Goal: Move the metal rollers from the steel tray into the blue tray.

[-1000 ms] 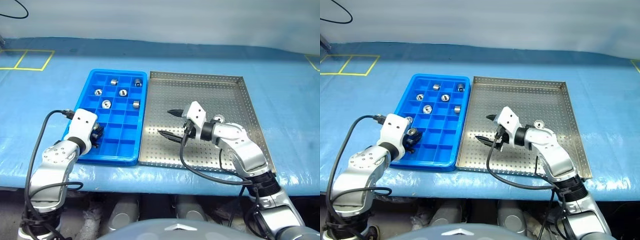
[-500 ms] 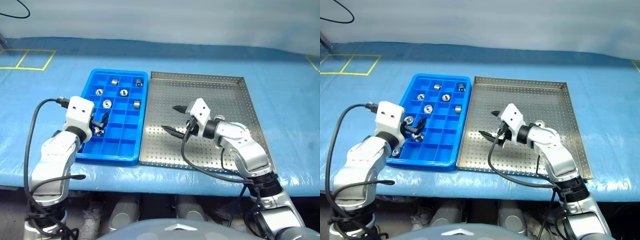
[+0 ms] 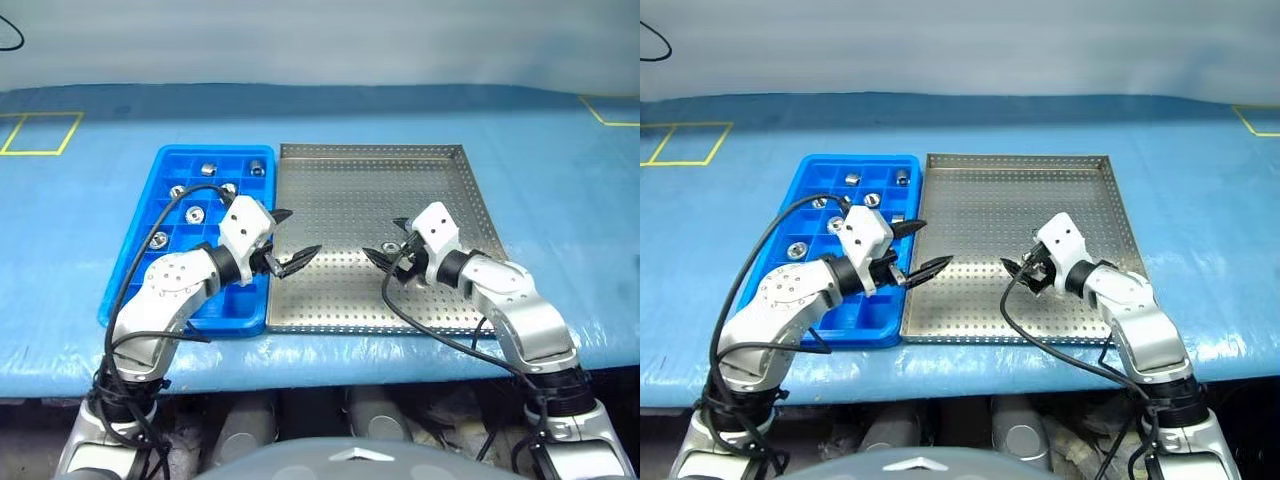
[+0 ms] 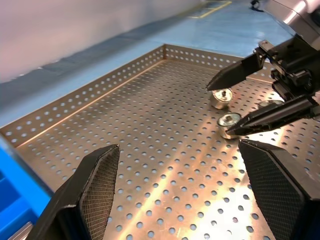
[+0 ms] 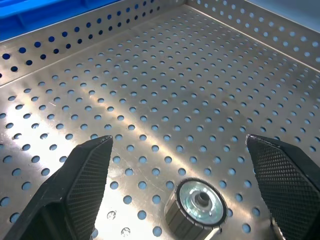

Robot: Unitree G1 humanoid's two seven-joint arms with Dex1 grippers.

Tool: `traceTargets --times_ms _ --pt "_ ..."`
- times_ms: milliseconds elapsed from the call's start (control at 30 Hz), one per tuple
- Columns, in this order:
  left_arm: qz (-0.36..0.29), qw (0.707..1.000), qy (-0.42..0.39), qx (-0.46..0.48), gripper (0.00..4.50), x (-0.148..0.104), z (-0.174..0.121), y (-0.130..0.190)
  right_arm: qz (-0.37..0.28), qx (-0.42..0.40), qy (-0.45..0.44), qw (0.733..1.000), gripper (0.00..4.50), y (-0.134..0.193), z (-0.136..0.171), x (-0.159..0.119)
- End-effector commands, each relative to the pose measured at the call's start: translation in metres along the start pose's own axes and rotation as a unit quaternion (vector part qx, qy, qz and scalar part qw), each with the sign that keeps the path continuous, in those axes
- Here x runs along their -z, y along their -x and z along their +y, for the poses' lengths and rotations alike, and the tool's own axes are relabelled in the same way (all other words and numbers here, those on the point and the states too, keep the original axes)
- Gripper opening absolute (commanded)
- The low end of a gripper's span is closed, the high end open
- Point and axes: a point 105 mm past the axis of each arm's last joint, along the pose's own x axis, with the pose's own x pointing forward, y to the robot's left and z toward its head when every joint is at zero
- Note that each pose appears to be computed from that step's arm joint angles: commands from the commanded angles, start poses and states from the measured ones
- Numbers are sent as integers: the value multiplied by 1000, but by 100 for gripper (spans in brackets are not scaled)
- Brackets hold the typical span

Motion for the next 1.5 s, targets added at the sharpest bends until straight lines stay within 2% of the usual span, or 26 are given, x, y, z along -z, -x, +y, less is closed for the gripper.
traceTargets --times_ms 33,867,967,1167,1233,1300,1500 --pt "-10 1000 -21 6 412 -6 2 1 -18 22 -14 1000 450 2 -6 -7" --pt "-7 999 -30 -35 412 -3 9 10 20 13 -91 996 450 -23 -4 29" --pt "-3 999 -30 -42 416 -2 10 12 15 9 -93 996 390 -23 -3 28" --pt "-1 999 -28 -43 416 -1 10 12 10 14 -81 997 197 -23 -5 23" --pt "-1 999 -27 -42 416 -1 10 12 8 13 -82 996 197 -23 -5 22" --pt "-1 999 -27 -42 416 -1 10 12 5 11 -85 996 178 -22 -4 21" --pt "0 999 -25 -43 416 0 10 13 1 15 -71 997 177 -21 -5 17"
